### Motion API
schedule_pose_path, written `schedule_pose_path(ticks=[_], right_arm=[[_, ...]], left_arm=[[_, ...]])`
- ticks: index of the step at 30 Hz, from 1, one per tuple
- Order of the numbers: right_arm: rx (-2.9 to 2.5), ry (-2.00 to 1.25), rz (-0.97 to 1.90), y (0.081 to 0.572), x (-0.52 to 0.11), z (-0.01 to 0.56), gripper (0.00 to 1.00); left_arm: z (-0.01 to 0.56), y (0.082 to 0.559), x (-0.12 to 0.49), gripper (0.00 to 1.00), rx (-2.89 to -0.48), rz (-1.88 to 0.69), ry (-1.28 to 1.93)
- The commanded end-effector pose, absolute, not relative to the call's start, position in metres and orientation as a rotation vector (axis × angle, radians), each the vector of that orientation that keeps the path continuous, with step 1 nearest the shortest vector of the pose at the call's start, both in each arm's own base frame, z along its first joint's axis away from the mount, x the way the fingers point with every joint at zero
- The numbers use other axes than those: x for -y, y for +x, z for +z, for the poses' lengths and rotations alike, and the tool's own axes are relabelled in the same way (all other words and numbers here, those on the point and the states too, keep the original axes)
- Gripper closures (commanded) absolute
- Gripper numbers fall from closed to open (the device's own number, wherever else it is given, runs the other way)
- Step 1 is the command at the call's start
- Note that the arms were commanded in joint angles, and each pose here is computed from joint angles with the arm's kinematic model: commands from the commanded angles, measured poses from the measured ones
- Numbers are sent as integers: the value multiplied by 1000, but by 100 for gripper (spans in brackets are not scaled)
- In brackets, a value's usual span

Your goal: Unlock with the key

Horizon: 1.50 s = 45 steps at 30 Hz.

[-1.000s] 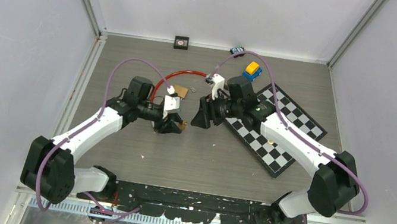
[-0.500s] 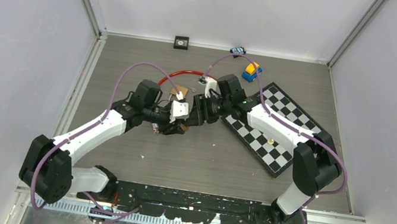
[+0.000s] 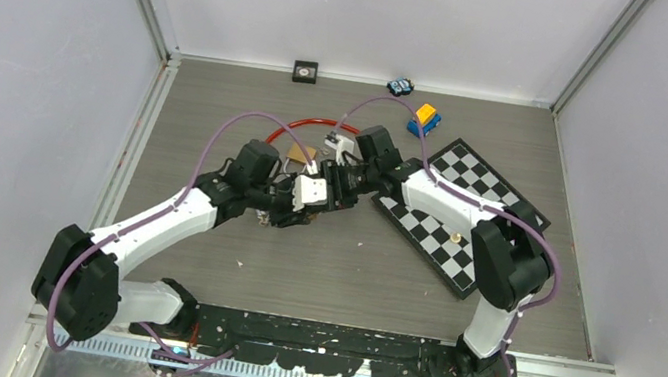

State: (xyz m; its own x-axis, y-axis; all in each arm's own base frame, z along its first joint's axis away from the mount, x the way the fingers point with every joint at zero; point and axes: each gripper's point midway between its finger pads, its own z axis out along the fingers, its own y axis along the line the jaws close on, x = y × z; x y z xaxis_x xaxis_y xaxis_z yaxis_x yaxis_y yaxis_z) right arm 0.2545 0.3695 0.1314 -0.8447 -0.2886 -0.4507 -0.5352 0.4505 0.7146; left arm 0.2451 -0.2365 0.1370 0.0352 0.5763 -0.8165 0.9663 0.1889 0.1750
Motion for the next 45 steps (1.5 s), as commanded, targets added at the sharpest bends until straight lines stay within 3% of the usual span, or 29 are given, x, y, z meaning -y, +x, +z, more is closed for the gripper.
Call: schedule_pose_path(ticks=[1,4,10,11,15,22,27,34,39,45], right_arm=[[-2396,-716,1406,260,-383,140,59],[-2394,-719,1425,259,-384,141,65],[-2355,-746,1461,258,-384,154,98],[-2347,-754,1463,259,-383,157,99],[-2311,-789,1467,259,-378,165,99],[-2238,-839,1430,266,-366,176,99],[-2223,-827,1367,280,-351,180,99],[-2186,-834,1281,289,-332,191,99],[-2113,-872,1267,286,-321,207,99],[-1980,-1000,1330,263,-316,228,99]], left_arm=[[166,264,246,100,-1529,-515,1453],[165,268,244,100,-1539,-485,1445],[161,275,239,100,-1559,-429,1423],[161,275,238,100,-1559,-429,1425],[161,270,240,98,-1535,-447,1456],[164,266,240,70,-1525,-461,1474],[166,244,238,41,-1511,-527,1542],[178,238,231,16,-1510,-551,1495],[193,242,227,10,-1546,-586,1441],[208,238,228,18,-1573,-837,1379]])
